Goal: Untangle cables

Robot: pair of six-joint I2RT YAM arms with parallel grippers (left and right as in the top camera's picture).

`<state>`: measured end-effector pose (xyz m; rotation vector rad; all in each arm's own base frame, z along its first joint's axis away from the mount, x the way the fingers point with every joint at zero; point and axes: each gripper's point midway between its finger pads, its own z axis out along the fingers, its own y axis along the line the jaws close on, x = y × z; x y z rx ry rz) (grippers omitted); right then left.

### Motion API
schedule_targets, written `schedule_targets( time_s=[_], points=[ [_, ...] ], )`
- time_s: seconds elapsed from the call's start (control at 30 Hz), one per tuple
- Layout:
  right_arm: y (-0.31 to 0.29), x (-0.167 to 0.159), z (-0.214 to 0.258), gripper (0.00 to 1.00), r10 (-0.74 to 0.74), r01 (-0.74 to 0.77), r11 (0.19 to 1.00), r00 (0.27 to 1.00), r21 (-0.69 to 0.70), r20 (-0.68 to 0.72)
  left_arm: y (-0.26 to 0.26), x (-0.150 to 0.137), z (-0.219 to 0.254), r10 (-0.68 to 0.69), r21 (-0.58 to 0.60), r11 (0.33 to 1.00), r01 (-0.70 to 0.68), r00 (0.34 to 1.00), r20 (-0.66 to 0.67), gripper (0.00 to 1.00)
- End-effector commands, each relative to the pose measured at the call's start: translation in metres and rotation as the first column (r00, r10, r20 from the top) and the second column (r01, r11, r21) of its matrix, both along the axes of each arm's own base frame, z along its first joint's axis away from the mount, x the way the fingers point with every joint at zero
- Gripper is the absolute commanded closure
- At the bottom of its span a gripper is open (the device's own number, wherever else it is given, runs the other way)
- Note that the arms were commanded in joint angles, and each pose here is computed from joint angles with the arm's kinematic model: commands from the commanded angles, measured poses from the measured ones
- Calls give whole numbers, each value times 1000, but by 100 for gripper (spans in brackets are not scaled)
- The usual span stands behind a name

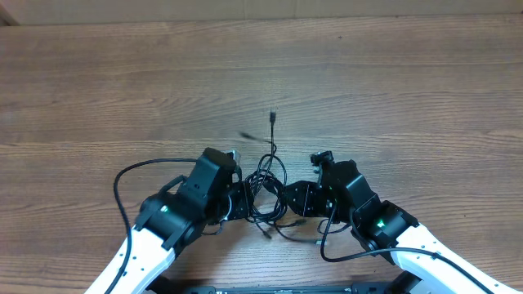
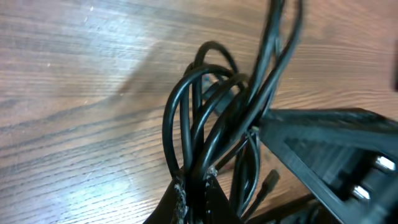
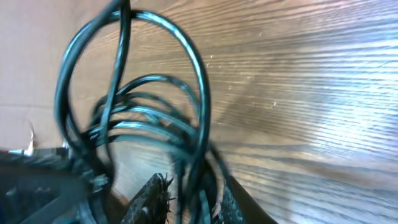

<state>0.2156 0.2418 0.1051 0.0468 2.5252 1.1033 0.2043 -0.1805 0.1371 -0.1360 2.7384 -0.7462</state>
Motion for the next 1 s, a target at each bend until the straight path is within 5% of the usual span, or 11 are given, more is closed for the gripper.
schedule_targets(
  time_s=[0.0,0.23,0.37,0.7,0.8,0.97],
  points=[
    [2,6,10,72,-9,9,1000,999,14,31,-10,-1,24,-53,-66,996,57,996,70,96],
    [12,-6,15,77,62,-62,996,998,64,1,-18,4,33,-67,-112,991,79,992,104,96],
    [13,-11,14,96,83,-82,994,996,73,-17,-19,6,35,-64,-116,990,78,991,117,96],
    [18,-26,15,95,150,-143,984,987,109,-63,-18,9,35,-55,-107,992,69,991,124,96],
    [21,-31,18,81,180,-169,977,981,131,-75,-16,11,35,-47,-100,993,60,990,133,96],
    [20,-34,15,72,181,-169,978,979,123,-92,-23,19,45,-40,-138,988,65,983,177,96]
  ],
)
